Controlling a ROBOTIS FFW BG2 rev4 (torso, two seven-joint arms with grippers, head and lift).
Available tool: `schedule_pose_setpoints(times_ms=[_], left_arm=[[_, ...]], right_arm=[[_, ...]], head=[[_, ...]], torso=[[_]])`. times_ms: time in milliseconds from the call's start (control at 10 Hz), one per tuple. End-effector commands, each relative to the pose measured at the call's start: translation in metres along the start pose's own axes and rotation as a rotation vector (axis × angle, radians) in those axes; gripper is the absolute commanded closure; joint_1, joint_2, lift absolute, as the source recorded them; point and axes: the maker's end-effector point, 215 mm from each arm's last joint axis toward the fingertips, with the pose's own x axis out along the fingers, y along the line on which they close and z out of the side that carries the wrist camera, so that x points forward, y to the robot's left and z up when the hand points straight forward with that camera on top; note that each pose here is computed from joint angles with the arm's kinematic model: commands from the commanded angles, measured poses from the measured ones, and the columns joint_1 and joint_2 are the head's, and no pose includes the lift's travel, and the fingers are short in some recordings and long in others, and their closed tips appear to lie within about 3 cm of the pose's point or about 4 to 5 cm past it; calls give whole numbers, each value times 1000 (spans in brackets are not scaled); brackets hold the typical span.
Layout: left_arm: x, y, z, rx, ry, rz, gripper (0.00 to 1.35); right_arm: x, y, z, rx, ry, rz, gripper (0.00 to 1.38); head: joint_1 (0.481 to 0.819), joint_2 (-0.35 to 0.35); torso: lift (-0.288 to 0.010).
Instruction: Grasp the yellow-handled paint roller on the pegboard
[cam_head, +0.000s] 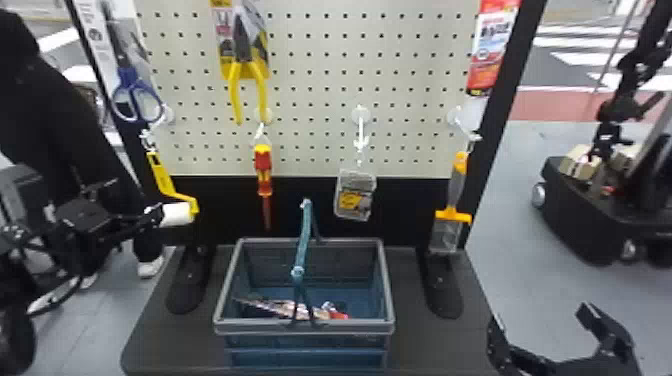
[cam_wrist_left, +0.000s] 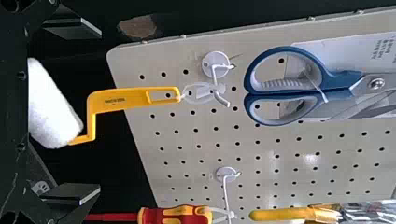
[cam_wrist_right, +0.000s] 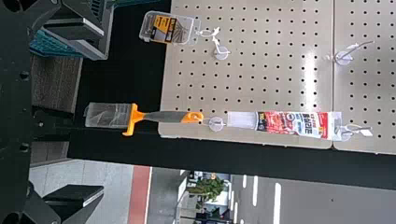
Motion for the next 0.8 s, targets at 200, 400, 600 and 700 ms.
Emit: schedule_pose_setpoints(times_ms=[200, 400, 600, 700], left_arm=[[18, 7, -16, -56, 41, -38, 139], [31, -1, -15, -58, 51, -72, 140], [42, -3, -13, -54, 58, -90, 256], [46, -3, -9, -41, 60, -95, 367]], right_arm=[[2, 3, 3, 1, -7, 12, 125], [3, 6, 2, -4, -6, 27, 125], [6, 10, 0, -3, -7, 42, 125], [7, 11, 0, -2, -6, 46, 125]], head=[[549, 0], [549, 0], [549, 0], [549, 0]], torso=[[-100], [-100], [-100], [-100]])
